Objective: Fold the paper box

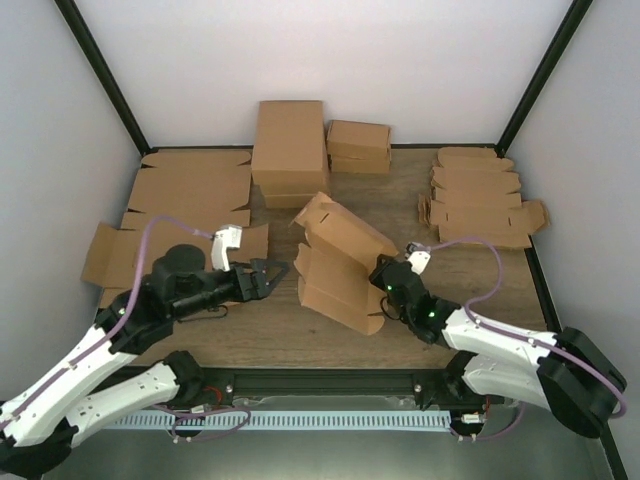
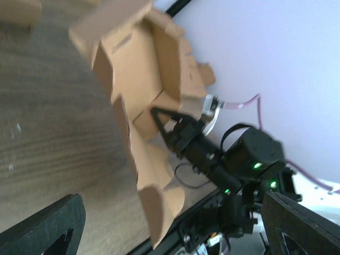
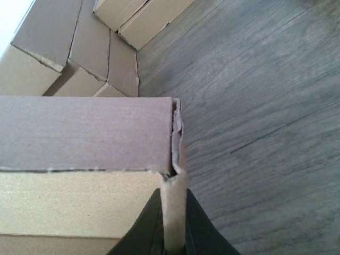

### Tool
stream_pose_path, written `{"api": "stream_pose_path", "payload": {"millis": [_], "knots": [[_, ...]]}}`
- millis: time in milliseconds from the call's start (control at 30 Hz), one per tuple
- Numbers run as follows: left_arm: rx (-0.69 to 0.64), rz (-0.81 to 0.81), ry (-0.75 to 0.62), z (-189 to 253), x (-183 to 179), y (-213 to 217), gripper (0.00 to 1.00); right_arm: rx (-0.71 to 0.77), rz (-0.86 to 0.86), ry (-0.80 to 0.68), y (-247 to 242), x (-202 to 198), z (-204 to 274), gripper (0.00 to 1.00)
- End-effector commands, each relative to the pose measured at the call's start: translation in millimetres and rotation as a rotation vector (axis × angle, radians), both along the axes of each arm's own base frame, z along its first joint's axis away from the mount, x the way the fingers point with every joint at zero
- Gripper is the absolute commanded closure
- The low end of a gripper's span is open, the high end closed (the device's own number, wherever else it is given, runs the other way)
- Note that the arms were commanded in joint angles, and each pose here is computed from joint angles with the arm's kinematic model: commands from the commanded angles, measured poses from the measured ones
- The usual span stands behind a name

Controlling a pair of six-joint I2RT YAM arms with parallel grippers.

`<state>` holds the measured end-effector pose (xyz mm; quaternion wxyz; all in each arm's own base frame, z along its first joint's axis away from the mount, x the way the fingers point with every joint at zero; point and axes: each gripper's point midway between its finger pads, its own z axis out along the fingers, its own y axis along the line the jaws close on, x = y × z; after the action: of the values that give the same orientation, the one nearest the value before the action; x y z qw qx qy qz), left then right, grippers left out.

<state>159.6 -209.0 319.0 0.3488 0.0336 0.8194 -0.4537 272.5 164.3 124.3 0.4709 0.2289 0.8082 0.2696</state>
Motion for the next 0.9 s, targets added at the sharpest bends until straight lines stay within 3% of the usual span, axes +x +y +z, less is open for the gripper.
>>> {"api": "stream_pose_path", "payload": {"millis": [0,133,300,367,633,800,867], "knots": [[-0.011,-0.048,0.082,-18,-1,-19,0.07,0.058,-0.119,-0.049,-2,19,24,0.99],[0.051,0.020,0.027,-20,16,-14,0.07,0.051,-0.120,-0.041,-1,20,19,0.99],[0.135,0.053,0.023,-42,38,-25,0.32,0.050,-0.111,-0.035,-3,16,15,0.99],[0.158,0.060,0.032,-50,45,-30,0.36,0.039,-0.106,-0.036,-4,15,14,0.99],[0.174,0.051,0.059,-63,60,-49,0.42,0.027,-0.095,-0.053,-9,10,15,0.99],[0.183,0.057,0.056,-65,69,-56,0.62,0.029,-0.085,-0.051,-8,10,15,0.99],[0.194,0.065,0.052,-68,73,-56,0.75,0.037,-0.079,-0.049,-7,8,14,0.99]]}}
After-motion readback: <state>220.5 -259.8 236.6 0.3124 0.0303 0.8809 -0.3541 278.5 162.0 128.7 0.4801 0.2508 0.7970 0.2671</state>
